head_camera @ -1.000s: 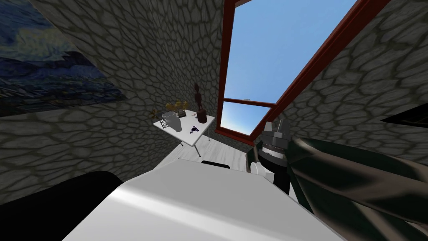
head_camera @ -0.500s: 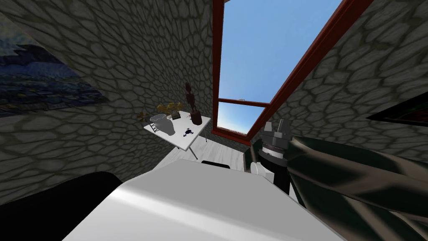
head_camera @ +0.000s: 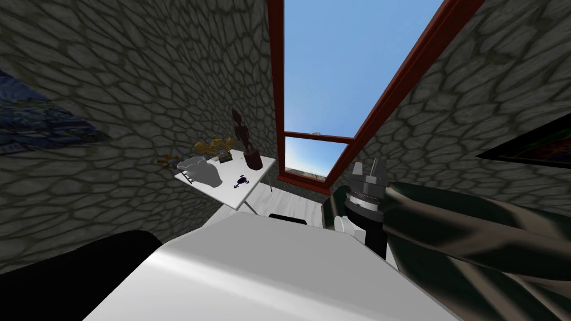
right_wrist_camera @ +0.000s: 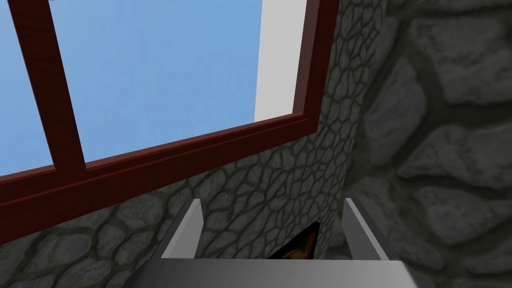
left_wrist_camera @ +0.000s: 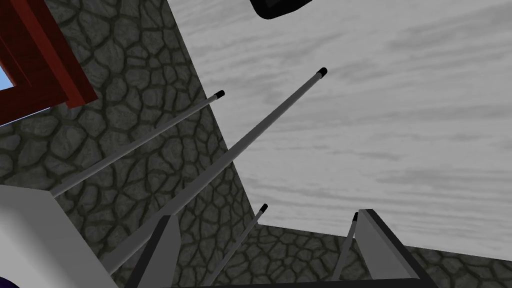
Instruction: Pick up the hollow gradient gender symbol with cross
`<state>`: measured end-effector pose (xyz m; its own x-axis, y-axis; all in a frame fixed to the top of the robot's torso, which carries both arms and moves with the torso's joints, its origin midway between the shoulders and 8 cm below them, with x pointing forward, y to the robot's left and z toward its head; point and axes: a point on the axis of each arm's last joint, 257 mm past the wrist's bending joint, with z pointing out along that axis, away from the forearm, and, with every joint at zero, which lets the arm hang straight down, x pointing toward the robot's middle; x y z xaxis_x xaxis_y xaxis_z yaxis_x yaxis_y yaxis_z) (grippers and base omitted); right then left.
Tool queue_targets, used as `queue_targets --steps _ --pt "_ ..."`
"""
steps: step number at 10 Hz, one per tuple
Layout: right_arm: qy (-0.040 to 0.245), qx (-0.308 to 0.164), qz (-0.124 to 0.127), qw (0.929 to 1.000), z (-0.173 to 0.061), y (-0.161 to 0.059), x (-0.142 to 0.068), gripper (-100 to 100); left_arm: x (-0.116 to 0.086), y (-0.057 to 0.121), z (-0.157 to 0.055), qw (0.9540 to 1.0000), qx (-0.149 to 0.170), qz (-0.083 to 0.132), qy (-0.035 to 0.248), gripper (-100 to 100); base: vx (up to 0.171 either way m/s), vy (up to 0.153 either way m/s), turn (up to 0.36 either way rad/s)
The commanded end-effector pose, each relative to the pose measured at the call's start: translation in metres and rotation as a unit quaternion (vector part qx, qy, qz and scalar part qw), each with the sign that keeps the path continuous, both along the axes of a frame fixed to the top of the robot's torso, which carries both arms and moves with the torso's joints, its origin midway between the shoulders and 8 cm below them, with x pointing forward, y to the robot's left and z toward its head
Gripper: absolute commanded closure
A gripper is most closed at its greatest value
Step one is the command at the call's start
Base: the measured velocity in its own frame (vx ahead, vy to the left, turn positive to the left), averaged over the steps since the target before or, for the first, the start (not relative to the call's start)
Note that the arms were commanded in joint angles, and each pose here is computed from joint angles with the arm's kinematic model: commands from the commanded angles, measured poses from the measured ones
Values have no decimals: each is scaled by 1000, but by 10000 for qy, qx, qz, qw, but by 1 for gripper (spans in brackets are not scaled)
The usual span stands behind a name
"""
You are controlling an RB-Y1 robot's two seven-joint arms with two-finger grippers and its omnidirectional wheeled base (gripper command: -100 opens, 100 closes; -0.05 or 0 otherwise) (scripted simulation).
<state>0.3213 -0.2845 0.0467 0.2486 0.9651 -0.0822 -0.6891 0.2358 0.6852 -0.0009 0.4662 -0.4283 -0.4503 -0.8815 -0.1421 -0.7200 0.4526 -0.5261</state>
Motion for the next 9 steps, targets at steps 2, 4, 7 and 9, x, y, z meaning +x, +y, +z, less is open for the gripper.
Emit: queue_targets --steps 2,4,7,9 --pt "0 0 0 10000 0 0 0 0 -29 31 4 9989 190 -28 422 -100 100 -45 -134" --pt "1 0 0 10000 0 0 0 0 -55 57 10 9962 362 -24 787 -100 125 -69 -99" --pt "0 0 0 10000 0 0 0 0 -100 102 27 9881 646 22 1393 -100 123 -48 -130" --pt "0 0 0 10000 0 0 0 0 -120 130 41 9817 864 21 1696 -100 102 -43 -109"
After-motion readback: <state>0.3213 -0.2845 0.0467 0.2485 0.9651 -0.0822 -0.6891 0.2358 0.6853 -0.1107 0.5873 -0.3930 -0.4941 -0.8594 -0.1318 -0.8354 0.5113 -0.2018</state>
